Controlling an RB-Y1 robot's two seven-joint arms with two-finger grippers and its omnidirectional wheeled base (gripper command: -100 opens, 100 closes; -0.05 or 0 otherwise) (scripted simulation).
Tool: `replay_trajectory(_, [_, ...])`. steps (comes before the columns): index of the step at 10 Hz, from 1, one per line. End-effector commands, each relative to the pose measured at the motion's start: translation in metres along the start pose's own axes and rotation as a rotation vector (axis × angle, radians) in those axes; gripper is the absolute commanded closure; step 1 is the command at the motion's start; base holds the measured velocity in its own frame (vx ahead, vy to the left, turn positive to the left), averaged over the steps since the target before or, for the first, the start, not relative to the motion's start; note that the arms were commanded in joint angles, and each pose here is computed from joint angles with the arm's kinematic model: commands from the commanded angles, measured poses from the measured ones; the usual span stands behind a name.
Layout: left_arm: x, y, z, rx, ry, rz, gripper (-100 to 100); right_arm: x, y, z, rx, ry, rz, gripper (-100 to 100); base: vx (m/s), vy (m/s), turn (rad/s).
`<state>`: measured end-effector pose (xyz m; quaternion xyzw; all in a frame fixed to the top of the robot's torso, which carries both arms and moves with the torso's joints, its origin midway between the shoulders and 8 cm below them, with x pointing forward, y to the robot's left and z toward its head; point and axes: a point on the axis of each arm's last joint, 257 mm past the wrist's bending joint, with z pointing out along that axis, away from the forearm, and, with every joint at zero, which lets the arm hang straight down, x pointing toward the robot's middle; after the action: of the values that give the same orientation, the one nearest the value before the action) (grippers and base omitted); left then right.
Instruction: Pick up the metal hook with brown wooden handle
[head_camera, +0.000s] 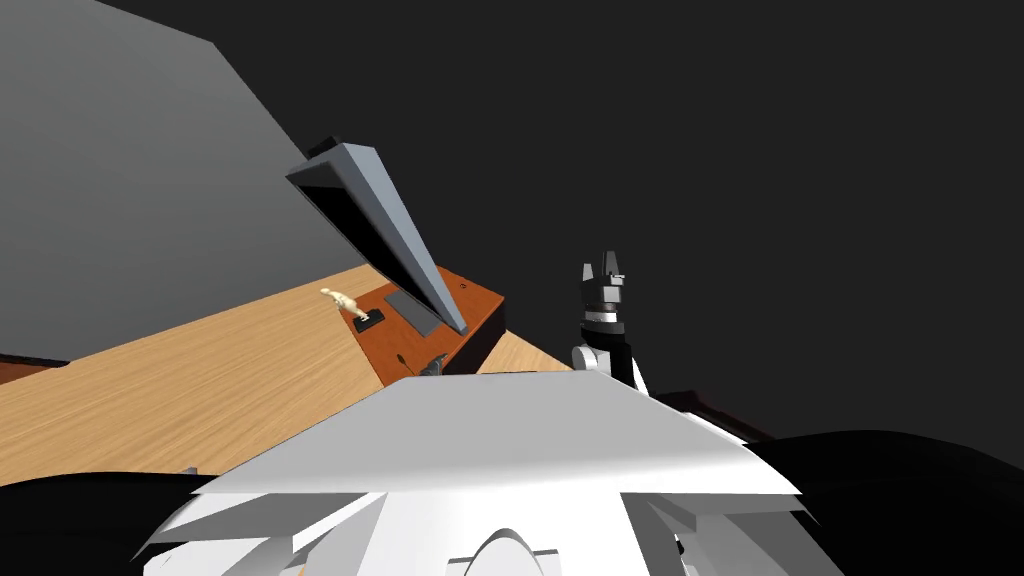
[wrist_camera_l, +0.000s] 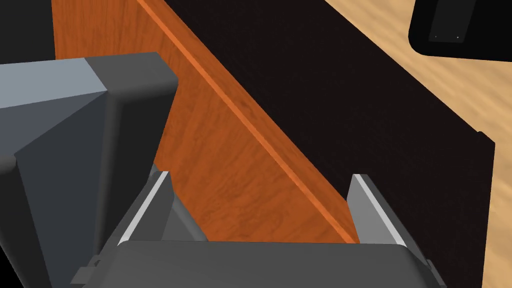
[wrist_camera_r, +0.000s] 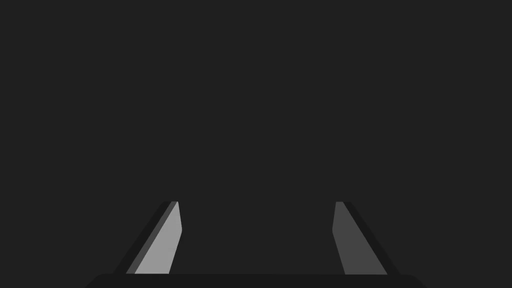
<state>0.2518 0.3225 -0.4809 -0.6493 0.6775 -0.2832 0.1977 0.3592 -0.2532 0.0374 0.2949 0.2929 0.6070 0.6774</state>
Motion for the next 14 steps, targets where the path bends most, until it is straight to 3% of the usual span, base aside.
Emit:
replay_trajectory(1, [-0.009,0.02,-0.001,-0.062,-0.01,-0.003,-100,0.0,0.0,0.0,0.0,0.0,0.0,0,-0.038,0.093,-0.151])
replay_trajectory(2, [-0.021,0.043,-0.001,-0.133,-0.019,-0.003,-100,0.0,0.0,0.0,0.0,0.0,0.0,0,-0.044,0.079,-0.245])
replay_trajectory(3, [-0.021,0.043,-0.001,-0.134,-0.02,-0.004,-100,0.0,0.0,0.0,0.0,0.0,0.0,0,-0.036,0.057,-0.147])
replay_trajectory(4, [-0.032,0.062,-0.003,-0.198,-0.029,-0.002,-100,0.0,0.0,0.0,0.0,0.0,0.0,0,-0.039,0.049,-0.289])
replay_trajectory(5, [-0.034,0.064,-0.003,-0.201,-0.032,-0.002,-100,0.0,0.0,0.0,0.0,0.0,0.0,0,-0.034,0.046,-0.158])
replay_trajectory(7, [-0.057,0.093,-0.008,-0.311,-0.051,0.007,-100,0.0,0.0,0.0,0.0,0.0,0.0,0,-0.052,0.079,-0.305])
replay_trajectory(9, [-0.062,0.098,-0.009,-0.321,-0.061,0.004,-100,0.0,0.0,0.0,0.0,0.0,0.0,0,-0.031,0.065,-0.085])
replay_trajectory(11, [-0.087,0.118,-0.016,-0.411,-0.085,0.018,-100,0.0,0.0,0.0,0.0,0.0,0.0,0,-0.03,0.07,-0.295])
replay_trajectory(14, [-0.115,0.133,-0.023,-0.488,-0.121,0.03,-100,0.0,0.0,0.0,0.0,0.0,0.0,0,-0.051,0.085,-0.214])
